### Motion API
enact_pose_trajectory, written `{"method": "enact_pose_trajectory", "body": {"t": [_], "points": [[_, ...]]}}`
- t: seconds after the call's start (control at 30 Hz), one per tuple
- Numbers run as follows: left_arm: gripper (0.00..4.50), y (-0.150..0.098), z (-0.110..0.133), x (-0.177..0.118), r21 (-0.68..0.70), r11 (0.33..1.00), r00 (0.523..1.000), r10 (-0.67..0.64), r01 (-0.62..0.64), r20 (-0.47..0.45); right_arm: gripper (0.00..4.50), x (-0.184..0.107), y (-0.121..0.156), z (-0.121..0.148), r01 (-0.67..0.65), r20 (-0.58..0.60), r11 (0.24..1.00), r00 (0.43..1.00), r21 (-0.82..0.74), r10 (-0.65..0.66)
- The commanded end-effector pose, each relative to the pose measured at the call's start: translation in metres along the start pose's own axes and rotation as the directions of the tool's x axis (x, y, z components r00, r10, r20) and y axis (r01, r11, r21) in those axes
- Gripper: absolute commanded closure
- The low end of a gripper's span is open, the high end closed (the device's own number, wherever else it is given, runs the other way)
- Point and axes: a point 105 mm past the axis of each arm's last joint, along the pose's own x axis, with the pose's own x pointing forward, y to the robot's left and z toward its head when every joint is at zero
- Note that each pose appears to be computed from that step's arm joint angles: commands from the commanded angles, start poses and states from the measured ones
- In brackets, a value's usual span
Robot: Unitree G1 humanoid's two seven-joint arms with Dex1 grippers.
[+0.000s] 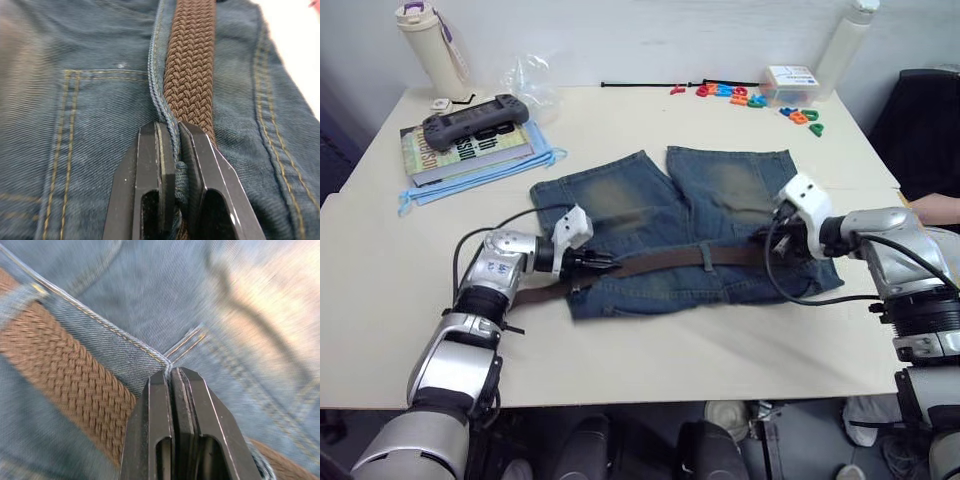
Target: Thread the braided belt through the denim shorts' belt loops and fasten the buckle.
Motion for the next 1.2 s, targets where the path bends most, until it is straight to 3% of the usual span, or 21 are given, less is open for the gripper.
{"method": "enact_pose_trajectory", "body": {"t": [0.03, 0.2, 0.37, 0.57, 0.73, 0.93, 1.0, 1.07, 1.1, 1.2], "points": [[4.44, 0.033, 0.023, -0.027, 0.178, 0.964, 0.980, 0.196, -0.196, 0.020, 4.50, -0.022, -0.014, 0.028, 0.142, 0.138, 0.990, 0.980, 0.000, -0.140], [4.44, 0.037, 0.050, -0.040, 0.375, 0.876, 0.953, 0.268, -0.302, 0.143, 4.50, -0.030, -0.004, 0.040, 0.224, 0.265, 0.973, 0.943, -0.064, -0.200], [4.44, -0.003, 0.054, -0.058, 0.492, 0.824, 0.953, 0.175, -0.280, 0.249, 4.50, -0.041, 0.036, 0.039, 0.174, 0.306, 0.963, 0.946, -0.207, -0.106], [4.44, -0.088, 0.023, -0.072, 0.542, 0.835, 0.988, 0.013, -0.097, 0.156, 4.50, -0.058, 0.071, -0.007, 0.042, 0.111, 0.927, 0.994, -0.372, 0.000], [4.44, -0.117, 0.003, -0.072, 0.557, 0.828, 0.996, 0.017, -0.060, 0.082, 4.50, -0.064, 0.083, -0.052, -0.075, -0.124, 0.943, 0.992, -0.324, 0.036], [4.44, -0.130, -0.017, -0.070, 0.551, 0.834, 1.000, -0.001, 0.003, -0.004, 4.50, -0.067, 0.084, -0.070, -0.107, -0.226, 0.957, 0.973, -0.269, 0.045], [4.46, -0.134, -0.024, -0.071, 0.533, 0.846, 0.999, -0.014, 0.030, -0.033, 3.73, -0.069, 0.083, -0.071, -0.111, -0.236, 0.955, 0.971, -0.276, 0.045], [3.43, -0.137, -0.027, -0.071, 0.512, 0.858, 0.999, -0.029, 0.047, -0.042, 3.05, -0.071, 0.086, -0.071, -0.128, -0.237, 0.957, 0.969, -0.262, 0.064], [3.15, -0.140, -0.026, -0.071, 0.503, 0.863, 0.998, -0.040, 0.056, -0.043, 2.63, -0.074, 0.087, -0.068, -0.132, -0.228, 0.959, 0.971, -0.250, 0.074], [1.75, -0.144, -0.019, -0.071, 0.466, 0.883, 0.998, -0.062, 0.063, -0.019, 1.12, -0.081, 0.090, -0.055, -0.153, -0.187, 0.964, 0.976, -0.218, 0.113]]}}
